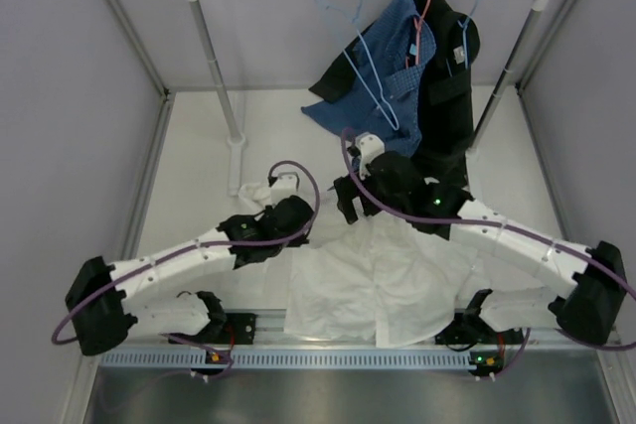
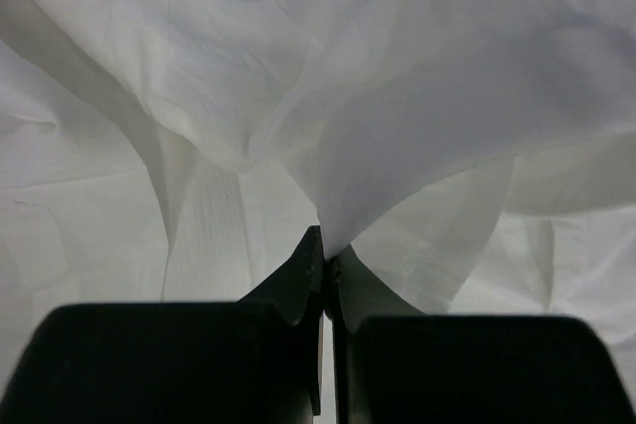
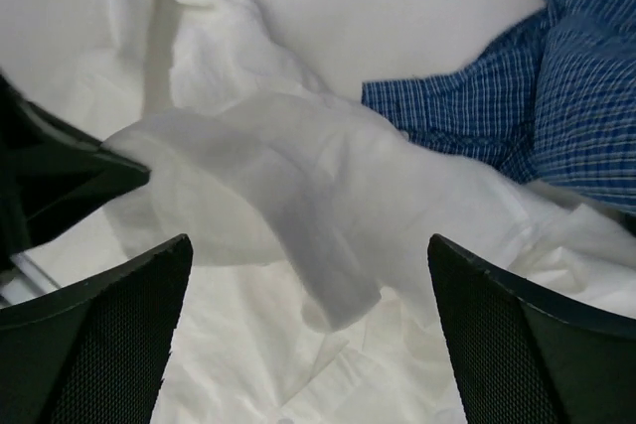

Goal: Place the shirt on the hanger

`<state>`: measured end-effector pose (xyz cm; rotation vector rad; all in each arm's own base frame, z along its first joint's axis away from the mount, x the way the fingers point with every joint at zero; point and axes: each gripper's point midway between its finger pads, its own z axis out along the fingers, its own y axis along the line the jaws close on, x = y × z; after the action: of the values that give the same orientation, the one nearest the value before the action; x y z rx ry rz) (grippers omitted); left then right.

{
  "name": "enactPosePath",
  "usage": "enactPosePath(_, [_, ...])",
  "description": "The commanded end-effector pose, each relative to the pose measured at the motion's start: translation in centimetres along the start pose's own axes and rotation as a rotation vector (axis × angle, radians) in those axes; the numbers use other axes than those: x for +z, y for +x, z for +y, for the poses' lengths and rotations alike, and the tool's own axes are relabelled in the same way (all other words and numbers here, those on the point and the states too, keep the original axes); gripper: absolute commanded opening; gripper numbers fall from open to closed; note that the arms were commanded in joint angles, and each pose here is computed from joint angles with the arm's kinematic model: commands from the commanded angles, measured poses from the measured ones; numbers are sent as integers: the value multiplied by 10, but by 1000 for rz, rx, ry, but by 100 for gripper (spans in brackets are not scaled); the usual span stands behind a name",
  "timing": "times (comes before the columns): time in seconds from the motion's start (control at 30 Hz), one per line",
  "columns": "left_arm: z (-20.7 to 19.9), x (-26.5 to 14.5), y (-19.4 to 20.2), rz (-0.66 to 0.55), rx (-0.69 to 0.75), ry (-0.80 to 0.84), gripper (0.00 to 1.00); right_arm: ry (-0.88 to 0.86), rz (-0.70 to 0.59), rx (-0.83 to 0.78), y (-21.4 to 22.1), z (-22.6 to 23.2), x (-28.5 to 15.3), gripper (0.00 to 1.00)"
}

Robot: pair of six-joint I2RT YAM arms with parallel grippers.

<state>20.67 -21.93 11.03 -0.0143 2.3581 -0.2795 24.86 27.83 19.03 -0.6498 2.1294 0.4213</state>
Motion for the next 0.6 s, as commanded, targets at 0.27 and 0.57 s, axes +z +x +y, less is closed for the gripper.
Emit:
enactPosePath(0.27, [-18,-60,-55,18,42,322,0,-112,-434,134,-133,-2,-144,100])
enactPosePath(0.57, [-24,-53,-46,111,147,329,0,226,-387,-43,-189,-70,-135,85])
